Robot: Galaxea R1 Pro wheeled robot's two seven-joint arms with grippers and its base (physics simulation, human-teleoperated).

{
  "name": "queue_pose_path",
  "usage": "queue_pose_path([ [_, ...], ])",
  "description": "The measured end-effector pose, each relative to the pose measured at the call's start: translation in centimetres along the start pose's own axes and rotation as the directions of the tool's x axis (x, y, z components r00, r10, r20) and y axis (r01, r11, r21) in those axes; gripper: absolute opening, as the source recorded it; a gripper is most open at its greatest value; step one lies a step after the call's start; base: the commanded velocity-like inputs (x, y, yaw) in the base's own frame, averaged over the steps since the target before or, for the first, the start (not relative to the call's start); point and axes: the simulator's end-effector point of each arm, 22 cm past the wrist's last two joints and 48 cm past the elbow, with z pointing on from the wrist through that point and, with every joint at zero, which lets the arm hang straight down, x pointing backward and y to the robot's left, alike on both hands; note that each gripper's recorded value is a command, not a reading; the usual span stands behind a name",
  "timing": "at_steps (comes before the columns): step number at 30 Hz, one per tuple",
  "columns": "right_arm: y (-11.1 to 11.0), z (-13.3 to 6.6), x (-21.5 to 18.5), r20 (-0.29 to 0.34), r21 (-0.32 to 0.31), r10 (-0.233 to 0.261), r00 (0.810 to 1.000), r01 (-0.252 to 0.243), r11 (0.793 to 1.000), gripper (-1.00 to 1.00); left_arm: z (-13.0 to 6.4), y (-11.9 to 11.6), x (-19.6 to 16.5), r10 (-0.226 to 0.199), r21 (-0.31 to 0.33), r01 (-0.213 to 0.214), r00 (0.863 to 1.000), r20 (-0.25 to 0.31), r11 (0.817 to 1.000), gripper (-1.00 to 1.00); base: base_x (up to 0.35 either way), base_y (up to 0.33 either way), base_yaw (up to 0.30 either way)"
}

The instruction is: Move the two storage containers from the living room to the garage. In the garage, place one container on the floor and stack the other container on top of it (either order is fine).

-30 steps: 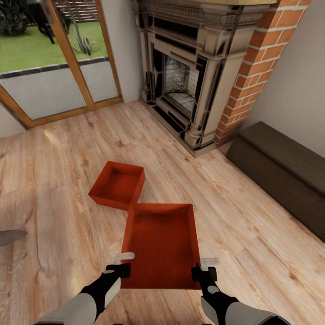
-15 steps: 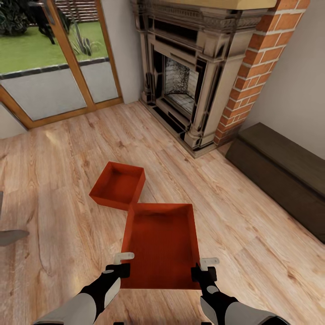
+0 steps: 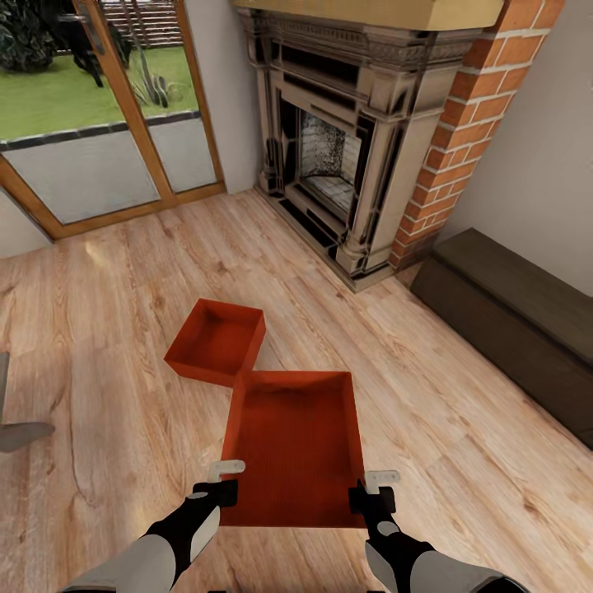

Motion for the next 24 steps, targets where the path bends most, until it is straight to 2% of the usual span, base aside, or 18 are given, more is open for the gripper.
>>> queue_pose_path([
  [24,-0.2,-0.6,-2.1,0.038,0.002,0.002,0.999,-0.002,1.000,-1.00,-1.0,-0.1,-1.9,-0.002,0.002,0.002,0.999,0.038,1.000,-1.00,0.000,0.000,0.000],
])
